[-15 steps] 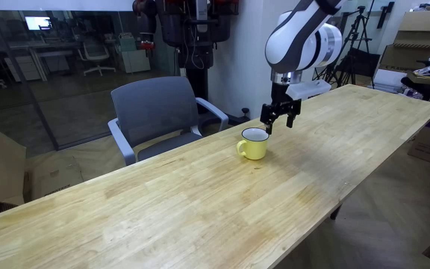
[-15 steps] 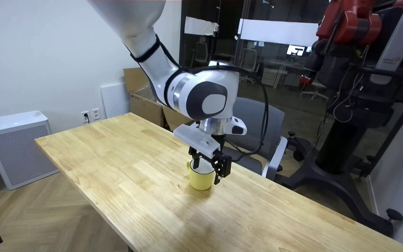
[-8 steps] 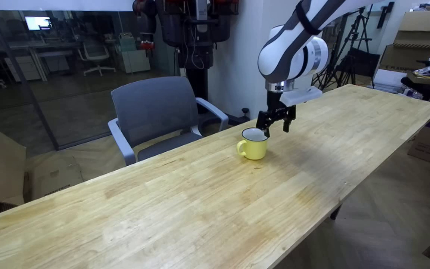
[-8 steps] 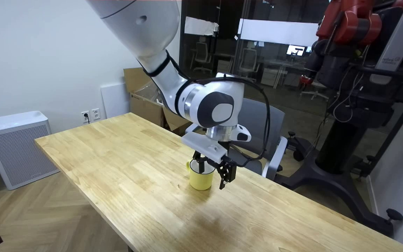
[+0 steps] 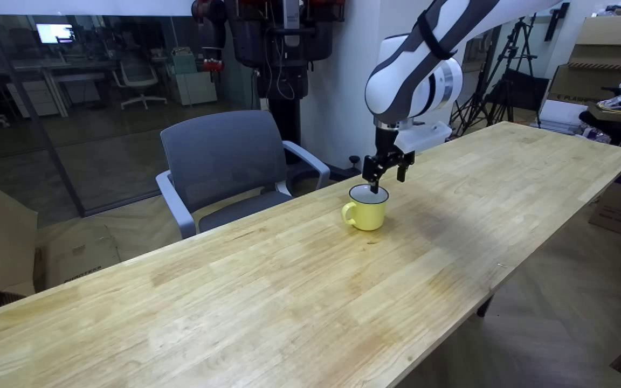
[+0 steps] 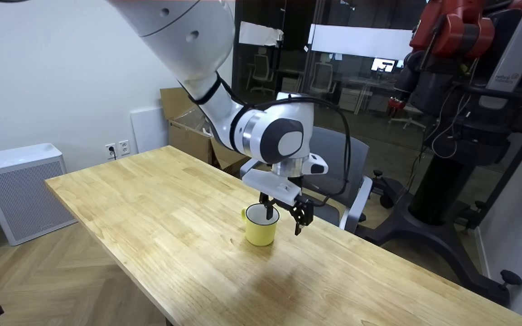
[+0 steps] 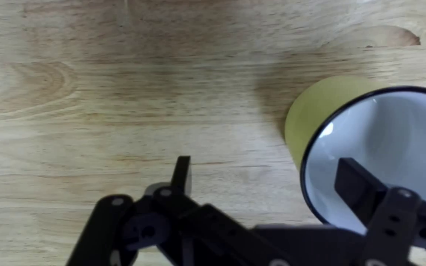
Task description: Move the yellow mug forwards
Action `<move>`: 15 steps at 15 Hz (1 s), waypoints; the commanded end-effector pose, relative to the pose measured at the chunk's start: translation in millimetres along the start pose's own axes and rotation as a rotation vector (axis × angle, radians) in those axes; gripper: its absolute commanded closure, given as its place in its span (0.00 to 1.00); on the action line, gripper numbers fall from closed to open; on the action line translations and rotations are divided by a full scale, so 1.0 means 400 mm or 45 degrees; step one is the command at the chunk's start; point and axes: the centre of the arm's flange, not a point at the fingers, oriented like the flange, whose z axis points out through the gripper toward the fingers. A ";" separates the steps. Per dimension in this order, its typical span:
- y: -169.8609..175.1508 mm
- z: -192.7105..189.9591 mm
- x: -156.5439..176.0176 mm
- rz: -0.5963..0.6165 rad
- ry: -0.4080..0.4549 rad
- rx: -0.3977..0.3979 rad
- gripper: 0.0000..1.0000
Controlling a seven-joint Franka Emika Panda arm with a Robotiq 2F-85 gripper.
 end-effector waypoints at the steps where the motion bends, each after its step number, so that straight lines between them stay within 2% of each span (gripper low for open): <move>1: -0.007 0.033 0.040 0.010 -0.013 -0.021 0.00; 2: -0.009 0.039 0.040 0.004 -0.014 -0.019 0.25; 3: -0.010 0.044 0.040 -0.002 -0.013 -0.018 0.27; 4: -0.012 0.047 0.040 -0.004 -0.011 -0.015 0.33; 13: -0.058 0.036 0.030 -0.058 -0.043 0.024 0.95; 15: -0.068 0.033 0.026 -0.078 -0.060 0.038 1.00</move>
